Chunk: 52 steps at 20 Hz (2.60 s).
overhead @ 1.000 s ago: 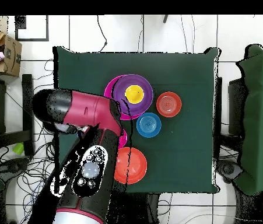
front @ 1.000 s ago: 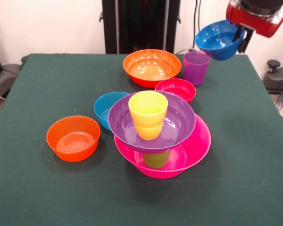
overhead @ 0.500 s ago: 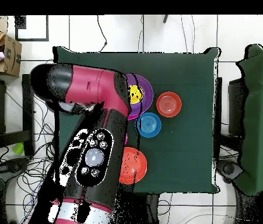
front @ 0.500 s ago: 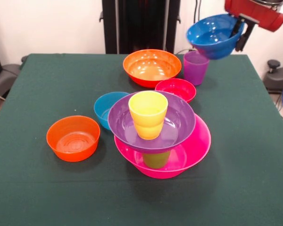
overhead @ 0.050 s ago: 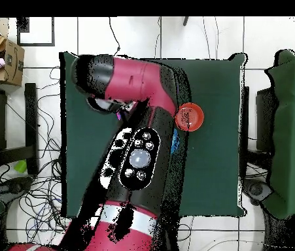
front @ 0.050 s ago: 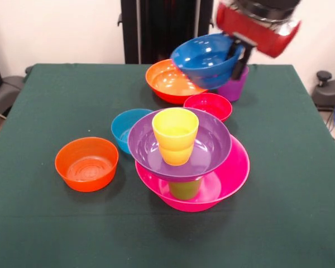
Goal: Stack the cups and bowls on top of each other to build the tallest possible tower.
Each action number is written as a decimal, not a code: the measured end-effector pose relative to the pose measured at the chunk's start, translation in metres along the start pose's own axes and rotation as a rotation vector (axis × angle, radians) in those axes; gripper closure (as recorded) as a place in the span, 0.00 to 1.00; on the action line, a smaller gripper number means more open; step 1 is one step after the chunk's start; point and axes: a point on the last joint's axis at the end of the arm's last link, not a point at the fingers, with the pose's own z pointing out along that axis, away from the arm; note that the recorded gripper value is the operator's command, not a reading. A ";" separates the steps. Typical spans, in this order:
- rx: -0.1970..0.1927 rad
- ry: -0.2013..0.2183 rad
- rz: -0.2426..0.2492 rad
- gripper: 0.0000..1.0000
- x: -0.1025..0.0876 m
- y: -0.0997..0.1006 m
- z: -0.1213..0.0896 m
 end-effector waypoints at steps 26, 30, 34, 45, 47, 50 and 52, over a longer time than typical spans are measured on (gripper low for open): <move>0.038 -0.002 0.023 1.00 -0.059 -0.022 0.062; 0.034 -0.010 0.020 1.00 -0.060 -0.020 0.059; 0.034 -0.010 0.020 1.00 -0.060 -0.019 0.059; 0.034 -0.011 0.019 1.00 -0.060 -0.019 0.059; 0.034 -0.012 0.016 1.00 -0.058 -0.017 0.058; 0.034 -0.014 0.010 1.00 -0.055 -0.013 0.057; 0.033 -0.016 0.005 1.00 -0.053 -0.010 0.055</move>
